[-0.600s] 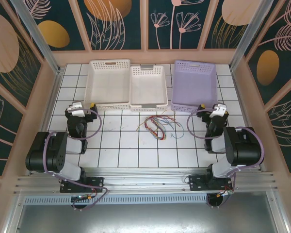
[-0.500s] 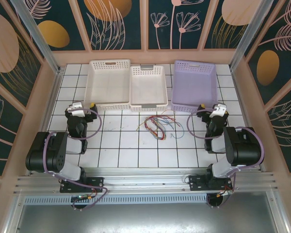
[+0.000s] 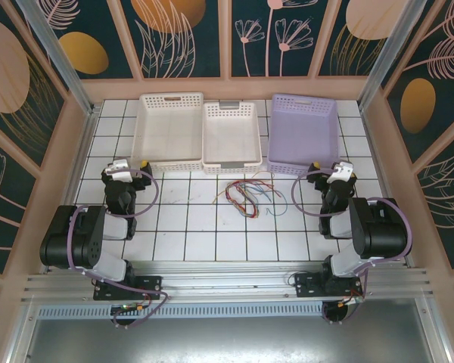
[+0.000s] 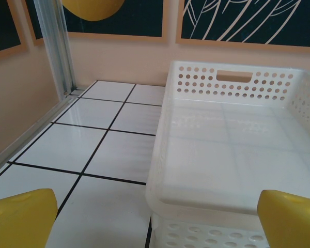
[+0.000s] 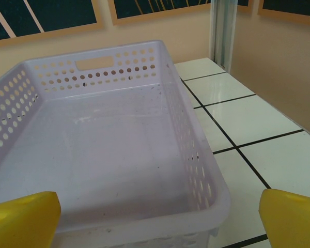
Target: Untangle the cables
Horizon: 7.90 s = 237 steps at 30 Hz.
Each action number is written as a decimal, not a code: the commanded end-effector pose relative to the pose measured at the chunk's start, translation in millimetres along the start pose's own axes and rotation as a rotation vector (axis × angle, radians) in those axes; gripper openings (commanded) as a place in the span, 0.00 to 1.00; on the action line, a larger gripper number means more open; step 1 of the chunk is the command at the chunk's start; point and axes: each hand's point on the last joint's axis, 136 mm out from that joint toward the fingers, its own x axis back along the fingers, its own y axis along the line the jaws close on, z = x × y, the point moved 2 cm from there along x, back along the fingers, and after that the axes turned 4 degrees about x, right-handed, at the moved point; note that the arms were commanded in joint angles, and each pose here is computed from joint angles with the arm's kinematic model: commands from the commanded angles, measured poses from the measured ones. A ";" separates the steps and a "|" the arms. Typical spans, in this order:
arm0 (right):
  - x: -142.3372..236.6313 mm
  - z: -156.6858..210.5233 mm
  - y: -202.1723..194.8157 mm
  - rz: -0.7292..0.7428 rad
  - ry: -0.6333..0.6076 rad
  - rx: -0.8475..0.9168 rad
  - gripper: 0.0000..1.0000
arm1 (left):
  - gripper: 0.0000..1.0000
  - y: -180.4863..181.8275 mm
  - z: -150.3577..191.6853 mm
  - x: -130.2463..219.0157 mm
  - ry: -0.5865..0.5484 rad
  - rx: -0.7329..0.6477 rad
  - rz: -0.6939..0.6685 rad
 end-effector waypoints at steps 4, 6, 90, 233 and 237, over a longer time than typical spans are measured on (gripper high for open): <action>-1.0 -13.8 1.5 -0.009 -0.050 -0.026 0.99 | 0.99 -0.1 -5.5 -2.2 -0.016 -0.007 0.004; 2.1 -20.0 7.4 -0.060 -0.051 -0.014 0.99 | 0.99 -0.3 -5.1 -2.2 -0.015 -0.008 0.005; 137.5 18.8 171.2 -0.592 0.606 -0.259 0.90 | 0.99 -53.9 -104.4 89.7 0.257 0.489 0.257; 200.3 -51.6 194.5 -0.539 0.373 -0.600 0.08 | 0.00 -145.0 1.4 158.9 0.443 1.127 0.418; 196.3 -42.1 193.8 -0.517 0.436 -0.564 0.29 | 0.00 -146.6 1.5 157.1 0.454 1.110 0.398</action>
